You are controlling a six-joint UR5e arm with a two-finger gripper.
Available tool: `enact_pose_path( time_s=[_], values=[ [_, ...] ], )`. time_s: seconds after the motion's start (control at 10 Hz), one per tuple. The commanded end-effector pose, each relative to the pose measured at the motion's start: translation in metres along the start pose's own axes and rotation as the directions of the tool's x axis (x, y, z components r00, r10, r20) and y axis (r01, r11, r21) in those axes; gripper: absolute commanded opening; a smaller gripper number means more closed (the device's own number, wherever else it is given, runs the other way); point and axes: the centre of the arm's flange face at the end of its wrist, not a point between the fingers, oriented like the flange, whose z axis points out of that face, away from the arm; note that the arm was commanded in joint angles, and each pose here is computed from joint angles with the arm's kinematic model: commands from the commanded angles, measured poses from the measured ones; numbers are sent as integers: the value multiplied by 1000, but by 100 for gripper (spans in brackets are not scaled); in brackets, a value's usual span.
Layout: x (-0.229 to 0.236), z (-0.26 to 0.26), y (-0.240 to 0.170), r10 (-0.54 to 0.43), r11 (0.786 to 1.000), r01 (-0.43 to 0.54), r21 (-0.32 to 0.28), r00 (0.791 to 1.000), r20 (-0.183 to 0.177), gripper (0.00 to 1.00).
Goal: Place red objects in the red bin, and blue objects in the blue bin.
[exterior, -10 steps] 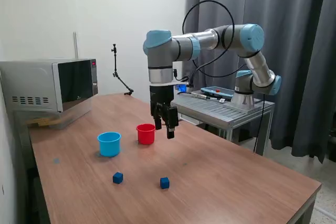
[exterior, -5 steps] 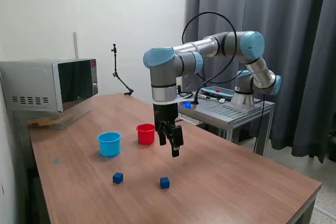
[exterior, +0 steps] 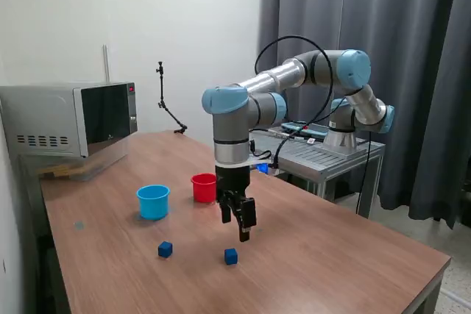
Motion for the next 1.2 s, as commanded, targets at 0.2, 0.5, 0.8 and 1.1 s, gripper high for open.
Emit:
enact_pose_path(
  time_s=[0.2,0.5,0.8,1.1],
  values=[
    [-8,39,-8,58,998,-57,-30,997,47,100],
    [-11,41,-5,106,990,-98,-102,991,76,100],
    [-5,42,-9,94,991,-86,-104,993,70,100],
    [-4,53,-16,34,995,-27,-95,997,74,100]
  ],
)
